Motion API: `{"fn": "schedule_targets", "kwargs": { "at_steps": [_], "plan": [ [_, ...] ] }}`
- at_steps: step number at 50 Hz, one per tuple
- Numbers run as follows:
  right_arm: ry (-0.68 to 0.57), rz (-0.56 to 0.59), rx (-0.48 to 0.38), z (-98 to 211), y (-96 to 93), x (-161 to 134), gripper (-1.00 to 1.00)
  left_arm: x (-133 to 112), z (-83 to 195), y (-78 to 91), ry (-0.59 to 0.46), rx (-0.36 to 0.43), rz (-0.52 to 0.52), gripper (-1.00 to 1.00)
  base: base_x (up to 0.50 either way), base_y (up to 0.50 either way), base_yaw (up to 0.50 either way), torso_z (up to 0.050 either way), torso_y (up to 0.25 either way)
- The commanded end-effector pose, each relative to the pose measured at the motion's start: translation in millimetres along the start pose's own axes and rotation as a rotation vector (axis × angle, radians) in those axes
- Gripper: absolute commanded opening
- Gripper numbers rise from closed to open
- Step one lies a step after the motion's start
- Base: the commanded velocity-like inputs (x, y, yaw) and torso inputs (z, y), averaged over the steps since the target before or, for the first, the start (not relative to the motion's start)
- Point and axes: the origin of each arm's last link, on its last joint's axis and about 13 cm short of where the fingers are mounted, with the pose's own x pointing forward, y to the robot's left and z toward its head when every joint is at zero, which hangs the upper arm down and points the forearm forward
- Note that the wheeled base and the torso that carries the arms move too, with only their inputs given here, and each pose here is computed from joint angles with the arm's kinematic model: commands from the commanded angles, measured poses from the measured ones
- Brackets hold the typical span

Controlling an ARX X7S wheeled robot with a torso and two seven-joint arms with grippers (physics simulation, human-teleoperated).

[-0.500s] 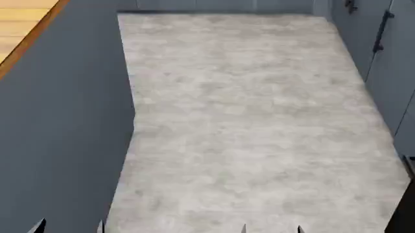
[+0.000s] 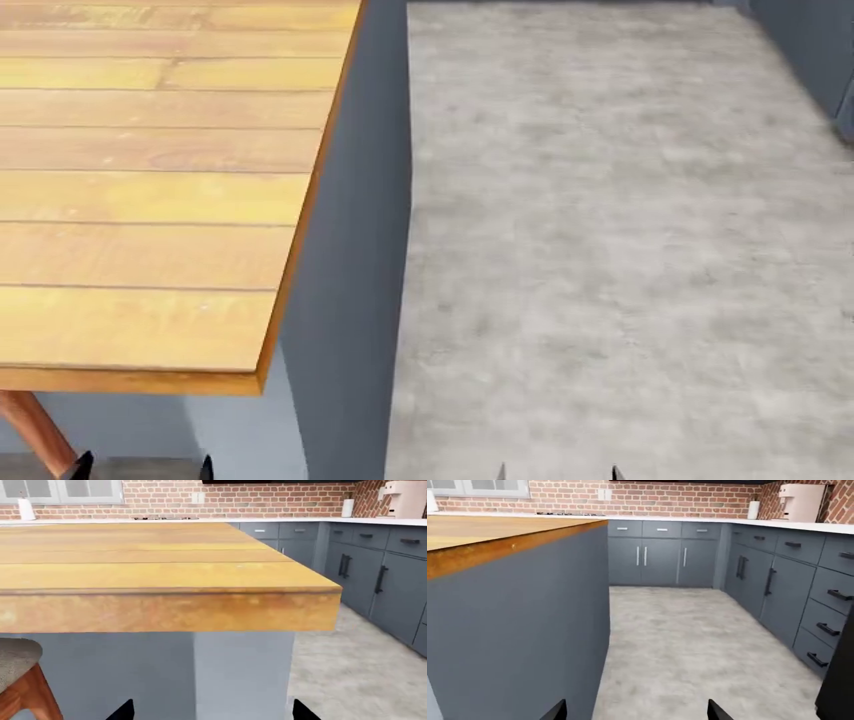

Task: Place the cup inside the bowl on the dining table and move the bowl to any counter.

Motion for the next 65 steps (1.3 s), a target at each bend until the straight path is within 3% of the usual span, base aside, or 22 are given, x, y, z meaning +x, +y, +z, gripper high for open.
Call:
{"fn": "schedule_targets", "kwargs": {
  "at_steps": [1, 13, 65],
  "plan": [
    [0.007, -0.003, -0.007, -0.3, -0.2, 0.2, 1.0, -0.5, -0.6, 0.2, 0.005, 0.001, 0.001, 1.0, -0.5, 0.0, 0.0, 0.0, 0.0],
    [0.001, 0.009, -0.026, -0.5, 1.3, -0.8, 1.0, 0.0, -0.4, 0.0, 0.006, 0.001, -0.002, 1.0, -0.42, 0.12, 0.0, 0.0, 0.0],
    [-0.006, 0.02, -0.033, 0.3, 1.4, -0.5, 1.0, -1.8, -0.1, 1.1, -0.002, -0.002, 0.002, 1.0, -0.18, 0.5, 0.0, 0.0, 0.0]
  ]
}}
